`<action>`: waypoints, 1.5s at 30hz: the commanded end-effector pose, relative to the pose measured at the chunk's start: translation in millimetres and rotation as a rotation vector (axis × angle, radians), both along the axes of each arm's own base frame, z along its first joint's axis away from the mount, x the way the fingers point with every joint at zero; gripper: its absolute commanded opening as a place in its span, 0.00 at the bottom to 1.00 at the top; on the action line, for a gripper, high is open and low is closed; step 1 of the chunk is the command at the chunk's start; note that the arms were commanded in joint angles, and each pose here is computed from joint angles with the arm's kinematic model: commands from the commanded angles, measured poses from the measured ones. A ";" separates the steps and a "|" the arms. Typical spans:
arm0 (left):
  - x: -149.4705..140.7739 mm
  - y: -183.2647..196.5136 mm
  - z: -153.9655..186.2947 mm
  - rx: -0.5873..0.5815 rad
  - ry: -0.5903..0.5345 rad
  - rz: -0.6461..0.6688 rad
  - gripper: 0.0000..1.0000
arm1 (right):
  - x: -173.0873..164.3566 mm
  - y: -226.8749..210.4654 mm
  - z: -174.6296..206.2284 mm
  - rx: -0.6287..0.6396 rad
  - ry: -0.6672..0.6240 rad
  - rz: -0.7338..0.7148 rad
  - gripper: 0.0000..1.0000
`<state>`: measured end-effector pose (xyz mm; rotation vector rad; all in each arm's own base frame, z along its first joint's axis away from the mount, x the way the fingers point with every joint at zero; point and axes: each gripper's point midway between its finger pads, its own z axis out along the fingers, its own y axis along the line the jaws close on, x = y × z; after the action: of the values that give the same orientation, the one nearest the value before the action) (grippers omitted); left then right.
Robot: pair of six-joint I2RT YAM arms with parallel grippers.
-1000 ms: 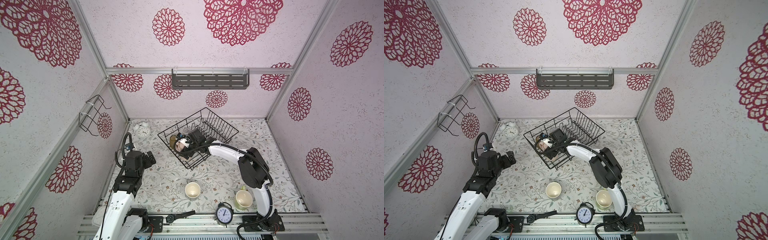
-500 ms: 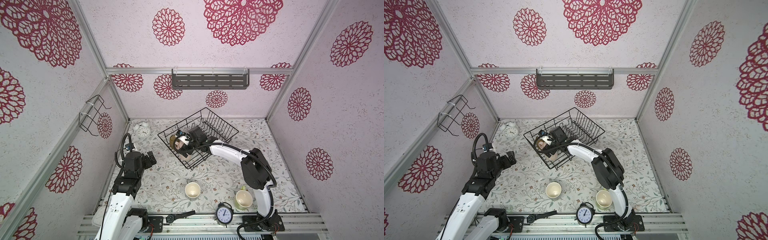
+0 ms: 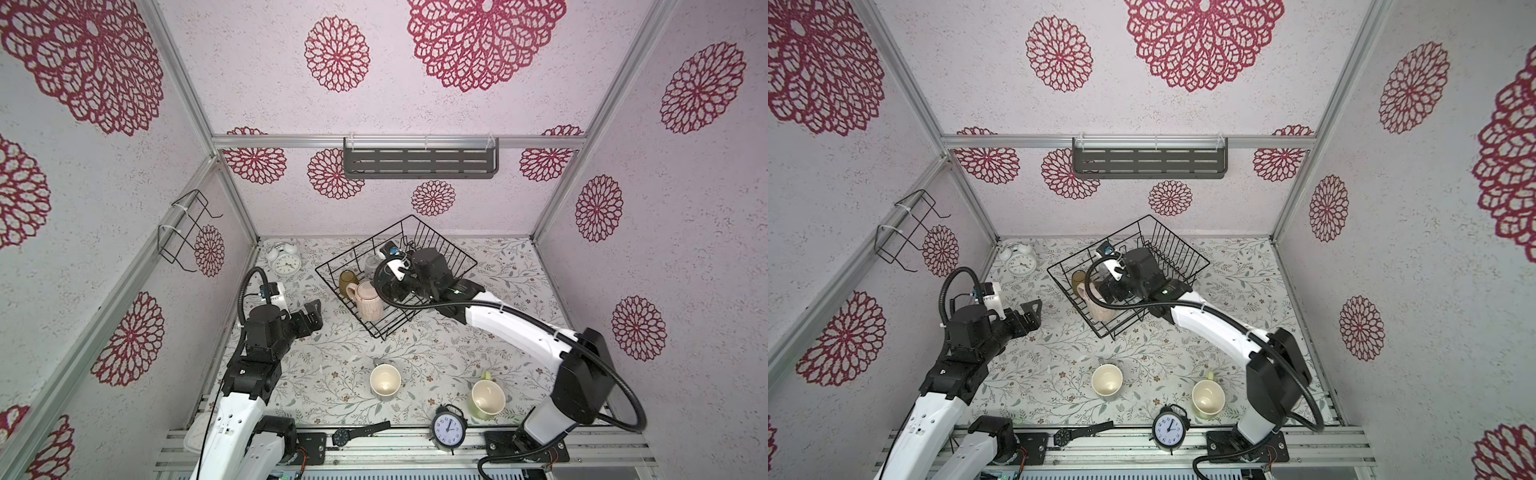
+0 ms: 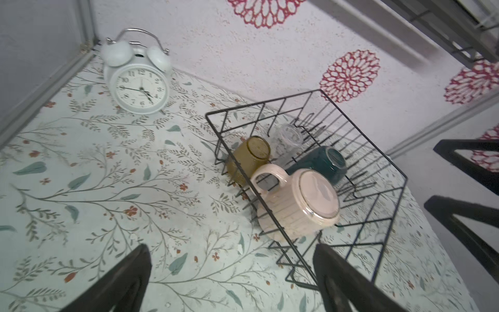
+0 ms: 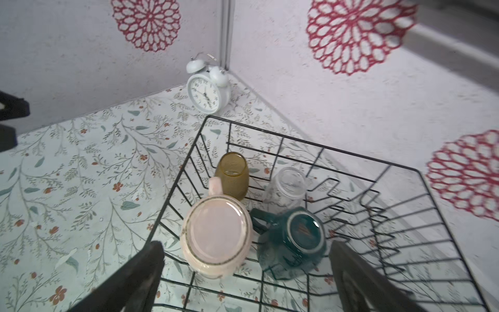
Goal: Load cups into a dish rack
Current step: Pick up the cup from the bottom-center of the table.
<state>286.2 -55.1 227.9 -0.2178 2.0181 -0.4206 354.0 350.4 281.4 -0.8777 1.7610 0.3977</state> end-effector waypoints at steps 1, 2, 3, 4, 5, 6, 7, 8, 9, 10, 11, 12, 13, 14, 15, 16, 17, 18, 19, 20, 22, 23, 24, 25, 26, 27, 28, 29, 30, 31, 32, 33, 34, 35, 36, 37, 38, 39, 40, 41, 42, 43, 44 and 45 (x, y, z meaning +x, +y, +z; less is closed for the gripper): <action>-12.7 -40.8 11.0 -0.048 0.009 -0.179 0.97 | 2.8 -40.6 20.2 0.089 -0.077 -0.188 0.99; -17.0 -50.3 7.4 -0.057 0.039 -0.213 0.97 | 0.4 -52.3 20.4 0.105 -0.089 -0.228 0.99; -21.6 -59.2 1.9 -0.063 0.079 -0.236 0.95 | -3.0 -67.3 19.4 0.125 -0.101 -0.278 0.99; -26.5 -67.5 -2.3 -0.058 0.112 -0.259 0.94 | -6.9 -83.8 20.1 0.157 -0.127 -0.330 0.99; -31.6 -74.0 -6.7 -0.053 0.144 -0.270 0.94 | -11.7 -98.0 21.3 0.187 -0.157 -0.368 0.99; -36.5 -80.4 -11.3 -0.051 0.174 -0.268 0.94 | -16.9 -115.3 21.4 0.220 -0.193 -0.415 0.99; -43.4 -90.8 -15.3 -0.052 0.196 -0.295 0.94 | -23.2 -132.1 22.8 0.253 -0.226 -0.455 0.99; -50.3 -100.3 -18.9 -0.050 0.214 -0.327 0.94 | -27.5 -146.2 22.2 0.274 -0.245 -0.491 0.99; -57.1 -107.9 -23.1 -0.044 0.236 -0.347 0.94 | -31.2 -160.5 18.9 0.287 -0.252 -0.530 0.99; -63.2 -112.8 -28.4 -0.039 0.267 -0.352 0.94 | -33.7 -174.4 15.0 0.294 -0.250 -0.574 0.99; -68.9 -117.0 -32.4 -0.036 0.296 -0.360 0.94 | -35.1 -184.5 11.0 0.298 -0.243 -0.607 0.99; -76.6 -123.5 -37.3 -0.036 0.334 -0.381 0.95 | -36.3 -195.9 5.0 0.295 -0.229 -0.648 0.99; -84.0 -129.1 -41.9 -0.034 0.367 -0.400 0.95 | -36.8 -204.5 -0.4 0.291 -0.216 -0.683 0.99; -93.2 -137.1 -45.9 -0.030 0.403 -0.432 0.97 | -37.2 -213.9 -7.6 0.280 -0.202 -0.719 0.99; -103.3 -145.8 -50.7 -0.019 0.438 -0.473 0.99 | -37.7 -221.5 -14.2 0.273 -0.190 -0.746 0.99; -112.9 -153.3 -55.1 0.001 0.471 -0.513 0.99 | -38.9 -227.8 -18.5 0.273 -0.181 -0.764 0.99; -120.2 -157.1 -59.9 0.023 0.501 -0.533 0.99 | -39.8 -231.3 -22.2 0.276 -0.175 -0.773 0.99; -126.3 -158.4 -64.5 0.052 0.532 -0.539 0.98 | -41.2 -234.6 -25.8 0.285 -0.169 -0.781 0.99; -128.4 -156.3 -69.7 0.076 0.557 -0.517 0.98 | -42.3 -237.5 -28.9 0.294 -0.166 -0.788 0.99; -128.2 -153.3 -73.9 0.086 0.575 -0.485 0.98 | -42.8 -239.0 -31.0 0.305 -0.164 -0.793 0.99; -129.0 -151.0 -87.2 0.099 0.626 -0.448 1.00 | -42.9 -239.7 -33.9 0.327 -0.160 -0.795 0.99; -130.1 -152.2 -92.3 0.106 0.647 -0.449 0.98 | -42.3 -239.8 -34.7 0.331 -0.159 -0.797 0.99; -131.0 -155.0 -97.9 0.115 0.677 -0.452 0.96 | -41.4 -239.9 -34.3 0.337 -0.158 -0.800 0.99; -132.8 -157.9 -102.3 0.125 0.708 -0.461 0.95 | -40.3 -239.6 -33.5 0.339 -0.157 -0.802 0.99; -132.9 -160.5 -105.4 0.137 0.725 -0.467 0.95 | -39.3 -239.6 -32.3 0.341 -0.157 -0.804 0.99; -131.9 -161.6 -108.9 0.151 0.740 -0.463 0.95 | -38.0 -238.7 -30.3 0.343 -0.158 -0.803 0.99; -130.1 -161.4 -112.9 0.169 0.750 -0.453 0.94 | -37.0 -237.4 -28.1 0.346 -0.160 -0.800 0.99; -128.6 -162.2 -115.1 0.179 0.753 -0.452 0.93 | -35.8 -236.4 -26.3 0.343 -0.161 -0.796 0.99; -127.3 -164.0 -117.7 0.186 0.757 -0.455 0.92 | -34.5 -234.4 -23.0 0.342 -0.163 -0.787 0.99; -125.2 -165.9 -120.5 0.188 0.757 -0.451 0.91 | -33.2 -232.0 -19.4 0.341 -0.165 -0.778 0.99; -123.4 -167.6 -122.6 0.186 0.761 -0.444 0.89 | -31.9 -230.4 -16.3 0.339 -0.168 -0.771 0.99; -122.7 -169.6 -124.0 0.184 0.769 -0.442 0.84 | -30.7 -228.4 -13.2 0.337 -0.170 -0.764 0.99; -122.5 -171.7 -125.8 0.180 0.777 -0.442 0.77 | -29.6 -226.9 -10.7 0.333 -0.172 -0.758 0.99; -122.9 -173.7 -127.8 0.172 0.782 -0.446 0.71 | -28.8 -225.1 -7.6 0.332 -0.174 -0.751 0.99; -124.0 -175.4 -130.6 0.161 0.792 -0.445 0.68 | -28.2 -224.2 -5.5 0.329 -0.175 -0.746 0.99; -125.3 -175.9 -134.1 0.154 0.802 -0.444 0.64 | -28.1 -223.4 -4.1 0.326 -0.176 -0.741 0.99; -125.7 -174.1 -137.5 0.162 0.810 -0.435 0.63 | -27.9 -222.4 -4.1 0.326 -0.174 -0.736 0.99; -126.1 -170.2 -141.5 0.175 0.821 -0.417 0.62 | -28.2 -222.1 -4.1 0.330 -0.171 -0.735 0.99; -127.6 -167.5 -144.4 0.191 0.835 -0.411 0.59 | -28.2 -221.7 -3.9 0.339 -0.169 -0.734 0.99; -128.2 -166.6 -146.5 0.200 0.844 -0.408 0.59 | -28.4 -221.1 -3.9 0.344 -0.166 -0.731 0.99; -127.7 -166.5 -148.2 0.206 0.849 -0.404 0.58 | -28.3 -219.4 -3.5 0.350 -0.162 -0.724 0.99; -127.9 -166.9 -150.7 0.212 0.855 -0.406 0.55 | -28.4 -217.9 -2.9 0.354 -0.159 -0.716 0.99; -128.6 -166.3 -153.8 0.222 0.864 -0.409 0.53 | -28.3 -216.4 -2.4 0.355 -0.158 -0.709 0.99; -129.0 -166.0 -156.5 0.235 0.872 -0.413 0.52 | -28.1 -216.6 -1.6 0.357 -0.158 -0.710 0.99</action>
<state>157.5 -221.2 76.9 0.2102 2.9508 -0.3929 324.1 131.8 259.4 -0.0283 1.7052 0.1139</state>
